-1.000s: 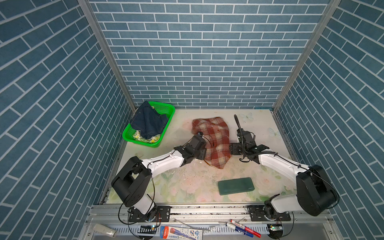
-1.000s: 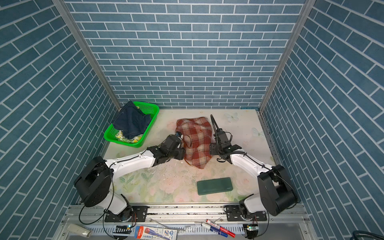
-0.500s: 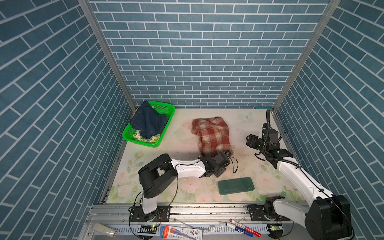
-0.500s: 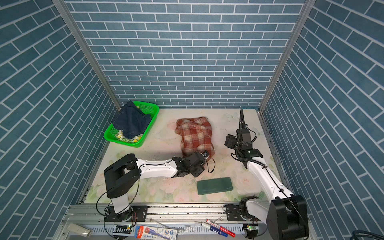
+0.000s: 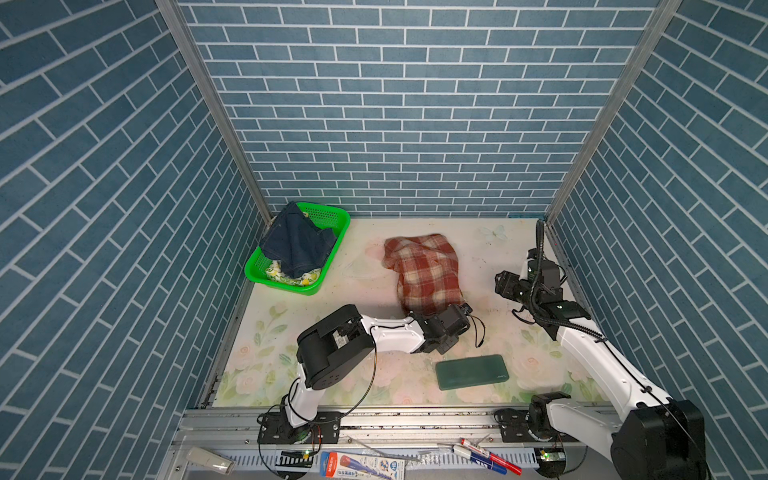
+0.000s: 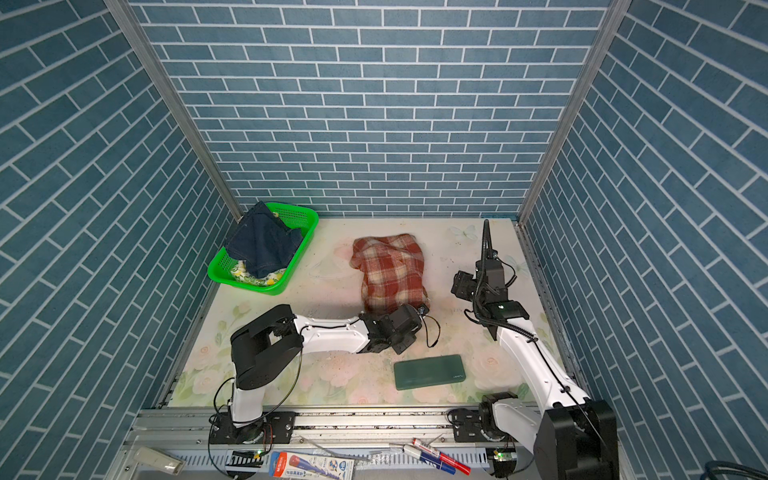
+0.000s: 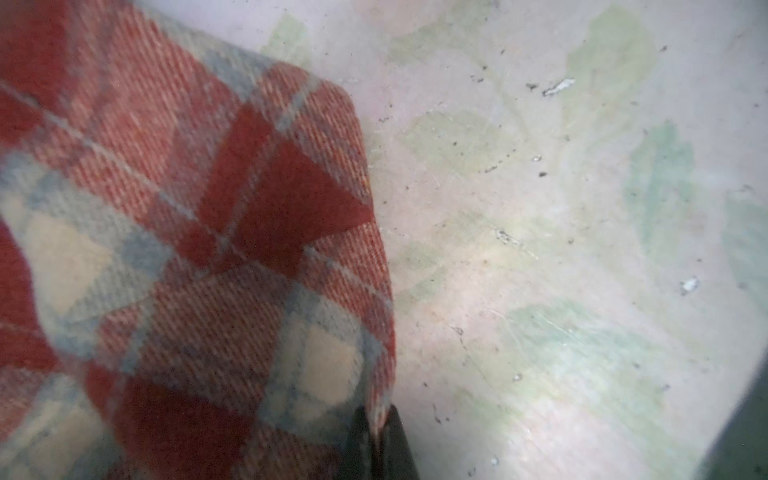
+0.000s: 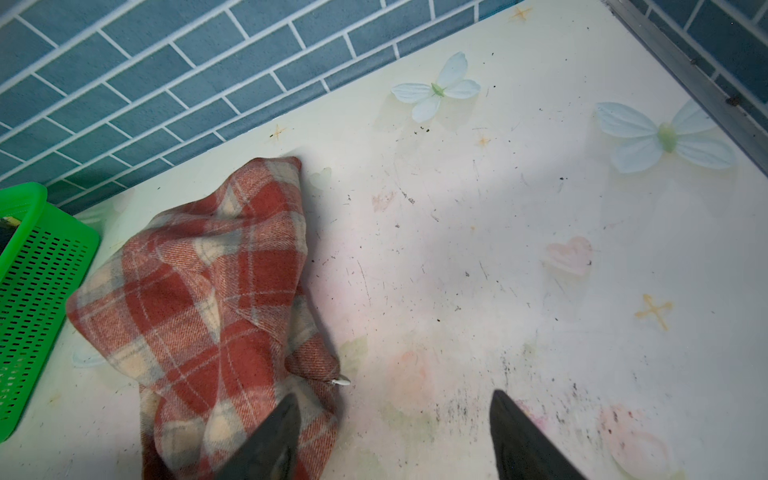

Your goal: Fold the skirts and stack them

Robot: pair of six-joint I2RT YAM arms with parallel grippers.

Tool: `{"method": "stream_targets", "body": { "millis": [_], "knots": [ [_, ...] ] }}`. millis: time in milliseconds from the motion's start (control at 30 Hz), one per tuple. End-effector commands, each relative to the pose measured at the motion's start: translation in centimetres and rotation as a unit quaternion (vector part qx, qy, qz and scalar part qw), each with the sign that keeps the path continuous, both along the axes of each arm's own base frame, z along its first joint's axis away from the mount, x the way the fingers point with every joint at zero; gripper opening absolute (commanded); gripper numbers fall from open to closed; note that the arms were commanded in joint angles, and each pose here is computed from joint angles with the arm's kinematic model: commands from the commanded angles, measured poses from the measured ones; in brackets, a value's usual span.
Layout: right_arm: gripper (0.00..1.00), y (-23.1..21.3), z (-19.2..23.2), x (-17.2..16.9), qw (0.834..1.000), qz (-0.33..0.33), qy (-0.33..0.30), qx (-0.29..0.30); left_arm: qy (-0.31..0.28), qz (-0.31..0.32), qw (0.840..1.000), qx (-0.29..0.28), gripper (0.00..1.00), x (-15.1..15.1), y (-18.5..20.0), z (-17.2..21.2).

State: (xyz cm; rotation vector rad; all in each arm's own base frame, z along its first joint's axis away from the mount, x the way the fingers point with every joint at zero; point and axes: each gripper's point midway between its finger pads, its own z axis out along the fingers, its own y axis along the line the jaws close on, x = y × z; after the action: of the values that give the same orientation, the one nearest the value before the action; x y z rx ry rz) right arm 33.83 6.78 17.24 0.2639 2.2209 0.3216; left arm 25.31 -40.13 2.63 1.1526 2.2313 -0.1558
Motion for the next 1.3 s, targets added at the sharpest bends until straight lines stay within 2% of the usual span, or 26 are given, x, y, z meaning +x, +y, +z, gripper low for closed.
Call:
{"method": "stream_targets", "body": {
  "millis": [0, 200, 467, 667, 900, 1000, 1267],
  "knots": [
    [0.71, -0.3, -0.5, -0.4, 1.000, 0.006, 0.005, -0.018, -0.003, 0.016, 1.000, -0.027, 0.00, 1.0, 1.2, 2.4],
    [0.70, 2.0, -1.3, 0.1, 0.999, 0.040, 0.009, -0.020, -0.003, 0.048, 0.989, -0.143, 0.00, 2.7, 4.0, 8.9],
    [0.70, 8.3, -3.1, 0.6, 0.990, 0.140, -0.005, -0.035, -0.008, 0.124, 0.958, -0.260, 0.00, 6.1, 10.1, 15.4],
    [0.66, 13.0, -4.1, 0.1, 0.973, 0.224, -0.041, -0.034, -0.029, 0.168, 0.940, -0.295, 0.00, 8.8, 12.1, 18.6],
    [0.62, 15.9, -5.5, -0.5, 0.957, 0.278, -0.076, -0.044, -0.033, 0.201, 0.927, -0.314, 0.00, 11.1, 12.5, 20.2],
    [0.63, 16.7, -6.0, -0.6, 0.953, 0.285, -0.089, -0.053, -0.044, 0.210, 0.920, -0.328, 0.00, 11.9, 12.5, 21.8],
    [0.67, 17.5, -5.9, 0.7, 0.957, 0.258, -0.123, -0.046, -0.076, 0.207, 0.912, -0.346, 0.00, 13.4, 12.0, 26.1]
  ]
}}
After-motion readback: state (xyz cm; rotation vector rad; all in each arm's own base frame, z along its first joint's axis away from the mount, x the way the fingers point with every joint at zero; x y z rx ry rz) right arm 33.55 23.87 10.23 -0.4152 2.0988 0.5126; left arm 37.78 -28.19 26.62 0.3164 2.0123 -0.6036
